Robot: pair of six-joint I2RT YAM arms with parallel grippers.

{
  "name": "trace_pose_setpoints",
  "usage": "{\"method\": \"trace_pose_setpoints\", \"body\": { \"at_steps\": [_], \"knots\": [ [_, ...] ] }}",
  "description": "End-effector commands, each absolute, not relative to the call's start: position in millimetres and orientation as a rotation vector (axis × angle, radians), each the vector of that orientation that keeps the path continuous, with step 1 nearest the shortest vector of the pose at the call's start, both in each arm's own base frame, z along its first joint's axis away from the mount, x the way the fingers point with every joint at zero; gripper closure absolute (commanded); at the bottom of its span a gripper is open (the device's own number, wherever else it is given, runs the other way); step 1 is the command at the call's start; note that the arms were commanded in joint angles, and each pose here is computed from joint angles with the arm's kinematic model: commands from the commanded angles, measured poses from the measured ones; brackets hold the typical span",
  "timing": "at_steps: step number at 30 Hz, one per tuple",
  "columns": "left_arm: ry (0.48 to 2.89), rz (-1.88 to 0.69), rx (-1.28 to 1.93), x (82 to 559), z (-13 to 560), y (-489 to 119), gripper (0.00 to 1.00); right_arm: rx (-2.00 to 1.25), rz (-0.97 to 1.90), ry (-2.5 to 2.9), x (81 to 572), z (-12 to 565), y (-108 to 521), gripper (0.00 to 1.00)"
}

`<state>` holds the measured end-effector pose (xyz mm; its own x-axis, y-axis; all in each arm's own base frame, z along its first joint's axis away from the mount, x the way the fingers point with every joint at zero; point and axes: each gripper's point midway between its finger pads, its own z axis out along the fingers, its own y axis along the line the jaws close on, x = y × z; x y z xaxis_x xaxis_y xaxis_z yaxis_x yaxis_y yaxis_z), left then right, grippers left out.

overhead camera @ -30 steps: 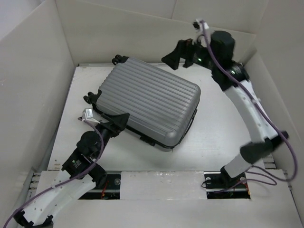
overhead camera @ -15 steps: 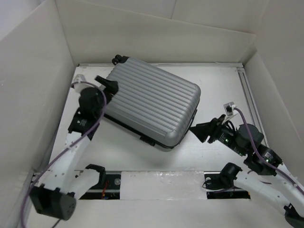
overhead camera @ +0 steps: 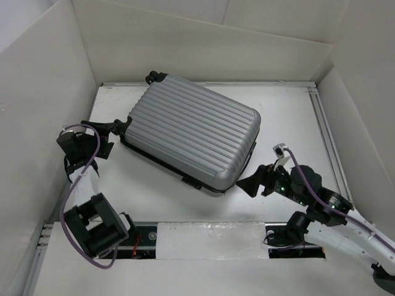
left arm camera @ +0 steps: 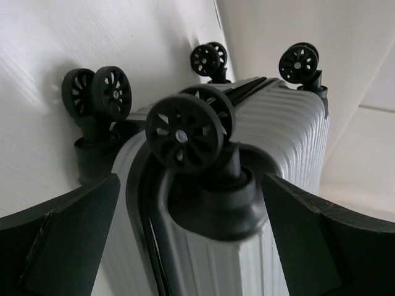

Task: Pack the luggage

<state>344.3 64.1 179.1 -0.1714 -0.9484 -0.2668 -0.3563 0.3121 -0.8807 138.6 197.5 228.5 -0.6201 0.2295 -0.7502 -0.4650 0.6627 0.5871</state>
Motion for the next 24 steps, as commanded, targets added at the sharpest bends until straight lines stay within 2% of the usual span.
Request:
{"method": "trace_pose_setpoints", "body": {
  "at_steps": [1,4,10,15,19,21,24],
  "knots": [
    [1.684,-1.016,-1.020,360,196,55,0.00,-0.206,1.052,1.997,138,222,208,0.09],
    [1.678,-1.051,-0.986,370,200,57,0.00,-0.238,1.092,1.987,135,214,216,0.09],
    [1.632,-1.100,-1.001,387,195,62,0.00,-0.402,1.232,1.962,121,197,249,0.18],
    [1.609,-1.152,-0.992,399,194,55,0.00,-0.476,1.200,2.037,116,167,271,0.18],
    [1.589,-1.211,-0.967,409,200,44,0.04,-0.484,1.144,2.032,114,168,282,0.18],
    [1.574,-1.228,-0.970,411,200,40,0.08,-0.462,1.102,2.021,112,170,284,0.18],
    [1.530,-1.238,-0.956,413,209,42,0.36,-0.363,1.100,1.989,107,177,280,0.20]
  ]
}}
